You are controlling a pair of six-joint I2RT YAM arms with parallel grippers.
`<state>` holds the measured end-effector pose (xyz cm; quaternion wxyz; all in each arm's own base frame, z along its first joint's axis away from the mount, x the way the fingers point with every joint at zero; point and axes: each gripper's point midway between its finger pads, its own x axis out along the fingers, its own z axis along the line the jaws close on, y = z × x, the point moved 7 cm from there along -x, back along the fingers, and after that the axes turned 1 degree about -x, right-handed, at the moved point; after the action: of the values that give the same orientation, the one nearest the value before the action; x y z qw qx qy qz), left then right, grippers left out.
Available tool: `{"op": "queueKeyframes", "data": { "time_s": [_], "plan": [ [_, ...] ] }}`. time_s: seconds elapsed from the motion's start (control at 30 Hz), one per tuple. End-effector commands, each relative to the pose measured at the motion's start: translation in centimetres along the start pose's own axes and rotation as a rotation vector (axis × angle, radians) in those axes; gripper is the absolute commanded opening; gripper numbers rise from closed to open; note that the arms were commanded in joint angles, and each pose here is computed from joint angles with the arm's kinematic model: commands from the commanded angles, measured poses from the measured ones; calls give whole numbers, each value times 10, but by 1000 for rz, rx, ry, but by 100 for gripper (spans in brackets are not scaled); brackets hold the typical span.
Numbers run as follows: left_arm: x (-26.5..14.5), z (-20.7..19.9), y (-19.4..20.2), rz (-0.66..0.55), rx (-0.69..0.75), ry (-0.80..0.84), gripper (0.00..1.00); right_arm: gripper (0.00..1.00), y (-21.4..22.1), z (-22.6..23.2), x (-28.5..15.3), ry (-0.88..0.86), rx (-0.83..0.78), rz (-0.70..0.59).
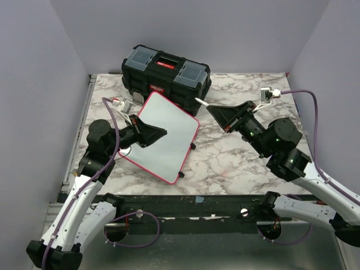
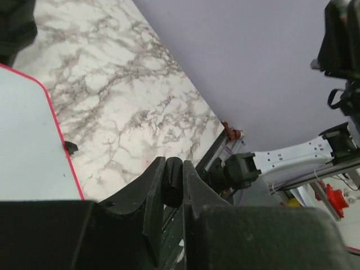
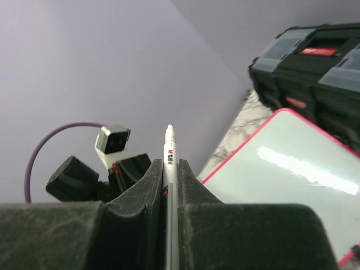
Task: Write a sentence on the whiteboard
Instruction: Place the pen cap at the center of the board.
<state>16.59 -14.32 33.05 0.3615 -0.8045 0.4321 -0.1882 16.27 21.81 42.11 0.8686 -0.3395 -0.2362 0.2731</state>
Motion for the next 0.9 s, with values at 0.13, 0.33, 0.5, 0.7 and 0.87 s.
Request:
{"op": "queueKeyframes", "data": {
  "time_s": [0.13, 0.33, 0.5, 0.7, 0.87],
  "plan": [
    [37, 19, 46, 116, 12, -76, 0, 1, -25, -22, -13, 241, -171, -80],
    [71, 25, 80, 257, 46, -102, 0, 1, -26, -28, -16, 287, -200, -81],
    [95, 23, 98, 333, 79, -106, 0, 1, -26, -35, -19, 327, -209, -95],
    [127, 27, 130, 449, 116, -129, 0, 1, -30, -40, -23, 373, -218, -126],
    [154, 25, 158, 561, 156, -133, 0, 1, -34, -41, -24, 395, -230, -136]
  ]
}}
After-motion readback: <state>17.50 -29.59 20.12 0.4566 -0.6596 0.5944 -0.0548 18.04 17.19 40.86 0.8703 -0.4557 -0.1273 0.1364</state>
